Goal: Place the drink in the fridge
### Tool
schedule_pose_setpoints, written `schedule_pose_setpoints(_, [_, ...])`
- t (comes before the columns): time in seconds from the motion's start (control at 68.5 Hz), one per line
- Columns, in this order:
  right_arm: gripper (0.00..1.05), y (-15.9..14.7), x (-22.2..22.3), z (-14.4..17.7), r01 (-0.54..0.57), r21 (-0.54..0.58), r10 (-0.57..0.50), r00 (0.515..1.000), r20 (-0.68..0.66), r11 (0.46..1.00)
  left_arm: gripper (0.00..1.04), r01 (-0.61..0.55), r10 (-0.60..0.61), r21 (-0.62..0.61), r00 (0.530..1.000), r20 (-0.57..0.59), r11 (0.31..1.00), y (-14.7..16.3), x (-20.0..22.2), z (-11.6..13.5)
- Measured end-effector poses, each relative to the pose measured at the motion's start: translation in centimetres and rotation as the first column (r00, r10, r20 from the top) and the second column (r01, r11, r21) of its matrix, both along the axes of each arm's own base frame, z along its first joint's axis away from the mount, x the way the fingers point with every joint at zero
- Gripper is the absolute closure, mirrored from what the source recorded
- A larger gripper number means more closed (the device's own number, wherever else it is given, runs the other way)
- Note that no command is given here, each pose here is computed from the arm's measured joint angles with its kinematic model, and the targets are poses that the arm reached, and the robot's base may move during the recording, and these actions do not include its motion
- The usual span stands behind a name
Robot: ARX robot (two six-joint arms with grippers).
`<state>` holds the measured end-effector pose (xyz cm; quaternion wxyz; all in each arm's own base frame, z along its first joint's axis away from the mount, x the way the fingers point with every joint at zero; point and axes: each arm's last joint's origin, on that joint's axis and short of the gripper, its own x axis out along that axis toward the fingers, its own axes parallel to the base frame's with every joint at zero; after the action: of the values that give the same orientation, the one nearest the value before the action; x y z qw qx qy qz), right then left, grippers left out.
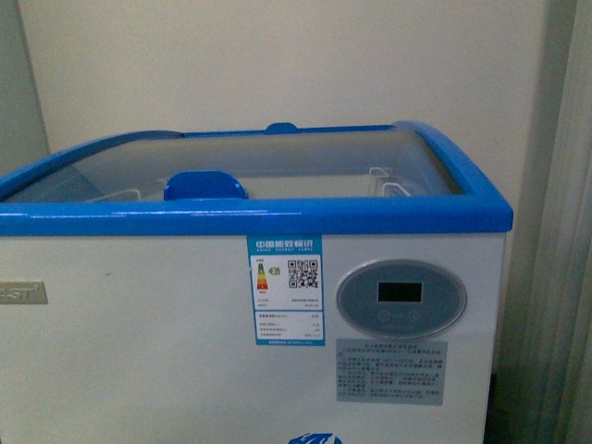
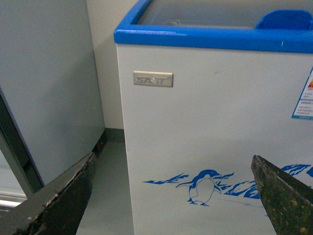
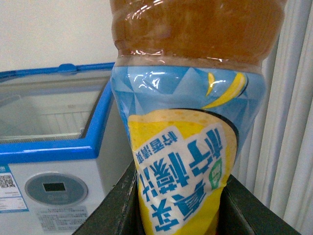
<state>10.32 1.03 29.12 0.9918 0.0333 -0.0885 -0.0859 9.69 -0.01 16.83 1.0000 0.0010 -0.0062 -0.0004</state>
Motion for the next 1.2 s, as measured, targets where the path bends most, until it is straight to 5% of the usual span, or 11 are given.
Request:
schedule_pose_setpoints(0.497, [0.72, 0.0, 0.0, 0.0, 0.0, 0.0, 0.0, 1.0, 0.001, 1.0, 0.08, 0.003, -0.003, 0.0, 1.0, -0.002, 1.0, 0.0, 0.0, 0.0])
schedule_pose_setpoints(0.628, [0.72, 0.0, 0.0, 0.0, 0.0, 0.0, 0.0, 1.0, 0.001, 1.0, 0.08, 0.083, -0.107, -0.164, 0.983, -0.147, 0.983, 0.0, 1.6, 0.6])
schedule_pose_setpoints(0.73, [0.72, 0.0, 0.0, 0.0, -0.002, 0.0, 0.002, 1.0, 0.001, 1.0, 0.08, 0.172, -0.191, -0.172, 0.976, -0.105, 0.97, -0.2, 4.5, 2.5])
schedule_pose_setpoints(0.876, [0.72, 0.0, 0.0, 0.0, 0.0, 0.0, 0.0, 1.0, 0.001, 1.0, 0.08, 0.377, -0.377, 0.012, 0.926, 0.016, 0.926, -1.7, 10.8, 6.3])
schedule_pose_setpoints(0.979, [0.72, 0.0, 0.0, 0.0, -0.001, 0.0, 0.001, 1.0, 0.001, 1.0, 0.08, 0.491, -0.497, 0.164, 0.868, -0.003, 0.856, -2.9, 14.5, 7.1])
schedule_pose_setpoints(1.198, [0.72, 0.0, 0.0, 0.0, -0.001, 0.0, 0.001, 1.0, 0.001, 1.0, 0.08, 0.598, -0.643, 0.543, 0.754, -0.134, 0.589, -5.0, 20.6, 7.4])
